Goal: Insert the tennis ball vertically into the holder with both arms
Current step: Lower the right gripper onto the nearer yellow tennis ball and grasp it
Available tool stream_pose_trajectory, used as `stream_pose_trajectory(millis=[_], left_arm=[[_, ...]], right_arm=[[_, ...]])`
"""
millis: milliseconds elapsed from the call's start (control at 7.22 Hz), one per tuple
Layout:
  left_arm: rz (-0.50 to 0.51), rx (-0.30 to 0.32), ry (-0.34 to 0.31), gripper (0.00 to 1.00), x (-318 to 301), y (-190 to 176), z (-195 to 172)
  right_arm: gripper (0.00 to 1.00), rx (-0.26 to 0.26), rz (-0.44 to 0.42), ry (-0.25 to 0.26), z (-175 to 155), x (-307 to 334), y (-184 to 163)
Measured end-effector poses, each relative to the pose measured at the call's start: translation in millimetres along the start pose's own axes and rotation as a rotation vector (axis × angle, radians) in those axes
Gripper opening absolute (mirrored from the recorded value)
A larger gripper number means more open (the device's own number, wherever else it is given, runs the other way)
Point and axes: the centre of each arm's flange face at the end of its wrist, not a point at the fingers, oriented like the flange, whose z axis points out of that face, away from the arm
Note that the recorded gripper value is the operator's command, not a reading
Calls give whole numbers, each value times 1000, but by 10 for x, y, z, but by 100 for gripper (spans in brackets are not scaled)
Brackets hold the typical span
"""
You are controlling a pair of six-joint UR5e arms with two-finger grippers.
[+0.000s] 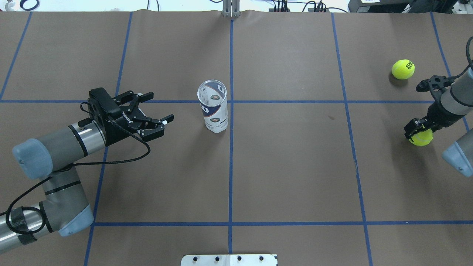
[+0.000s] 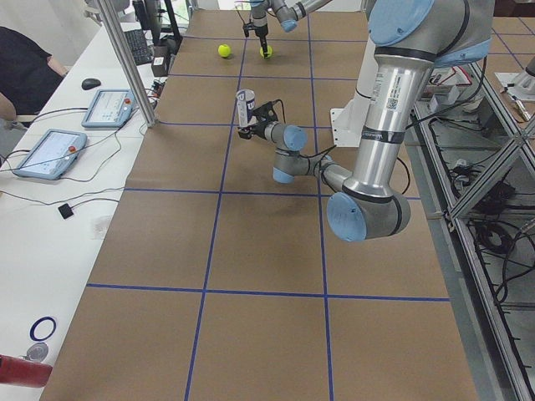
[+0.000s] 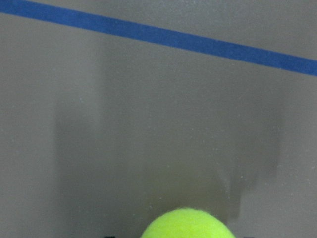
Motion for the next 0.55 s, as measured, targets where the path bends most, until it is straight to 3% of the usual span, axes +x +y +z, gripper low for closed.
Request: stream_pose_trajectory(millis=[139, 554], left_arm=[[0, 0, 1, 99, 5, -2, 5], [-1, 1, 3, 99, 26, -6, 35]], right_arm=[[0, 3, -6, -4, -21, -9, -7], [0, 69, -9, -43, -417, -60, -184]])
